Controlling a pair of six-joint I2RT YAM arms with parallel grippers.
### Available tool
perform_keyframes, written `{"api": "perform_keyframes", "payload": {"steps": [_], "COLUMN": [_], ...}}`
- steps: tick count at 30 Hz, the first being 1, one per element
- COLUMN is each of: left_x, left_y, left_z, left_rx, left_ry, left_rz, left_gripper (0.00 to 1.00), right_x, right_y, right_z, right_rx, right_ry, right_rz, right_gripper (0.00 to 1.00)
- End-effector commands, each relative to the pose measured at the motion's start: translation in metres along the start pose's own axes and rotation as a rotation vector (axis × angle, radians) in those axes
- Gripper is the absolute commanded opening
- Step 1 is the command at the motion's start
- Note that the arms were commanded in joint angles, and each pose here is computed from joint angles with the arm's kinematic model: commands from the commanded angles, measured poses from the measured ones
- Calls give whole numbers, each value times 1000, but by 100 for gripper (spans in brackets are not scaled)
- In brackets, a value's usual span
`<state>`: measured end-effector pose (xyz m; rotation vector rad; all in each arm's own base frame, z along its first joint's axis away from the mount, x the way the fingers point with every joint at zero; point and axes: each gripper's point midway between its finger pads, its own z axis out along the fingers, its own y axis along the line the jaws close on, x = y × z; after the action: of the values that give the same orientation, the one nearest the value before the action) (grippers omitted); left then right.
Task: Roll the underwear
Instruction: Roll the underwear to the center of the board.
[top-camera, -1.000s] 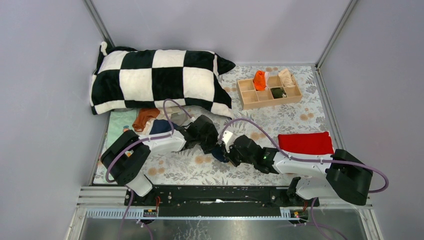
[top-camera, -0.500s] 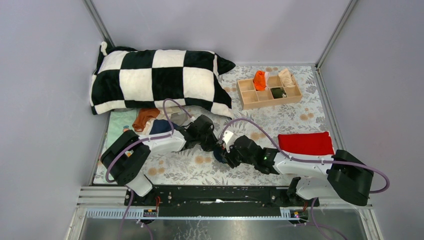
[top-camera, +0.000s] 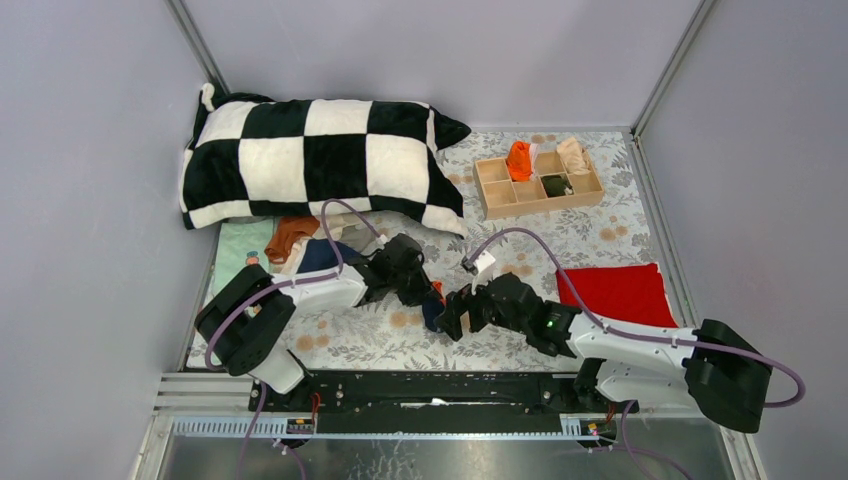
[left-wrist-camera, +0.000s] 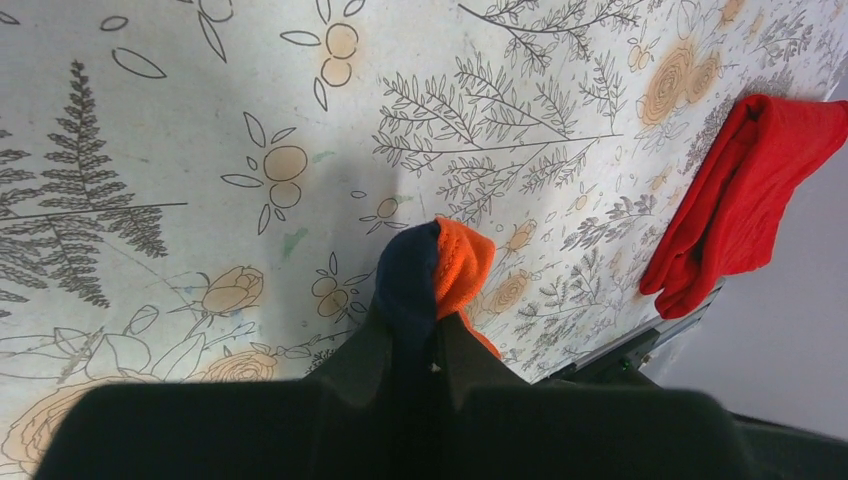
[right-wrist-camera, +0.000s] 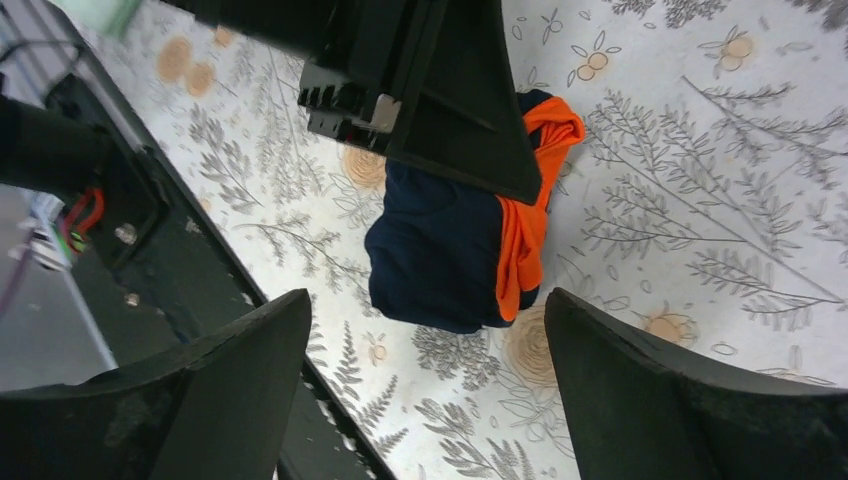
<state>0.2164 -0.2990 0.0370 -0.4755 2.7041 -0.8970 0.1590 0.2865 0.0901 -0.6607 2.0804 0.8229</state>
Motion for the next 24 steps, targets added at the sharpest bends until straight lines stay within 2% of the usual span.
{"api": "perform_keyframes", "payload": {"steps": [1,4,11,24], "left_x": [-8,-9,-10,-9], "left_y": [-1,-1,-5,-5], "left_z": [-5,-5,-5,-3], "left_rx": [27,20,31,32], "left_ry": [-54,-57,-55,-47], "left_rz": [46,51,48,41], "left_gripper": [0,0,0,0], "right_x": [-8,-3,0,-11], "right_y": [18,19,3,-5], "right_z": [5,14,35,59], "right_rx": [-122,-122,-54,-12], "right_ry": [-7,43,32,-49], "right_rz": [221,231,177,224], "right_gripper": [96,100,100,100]}}
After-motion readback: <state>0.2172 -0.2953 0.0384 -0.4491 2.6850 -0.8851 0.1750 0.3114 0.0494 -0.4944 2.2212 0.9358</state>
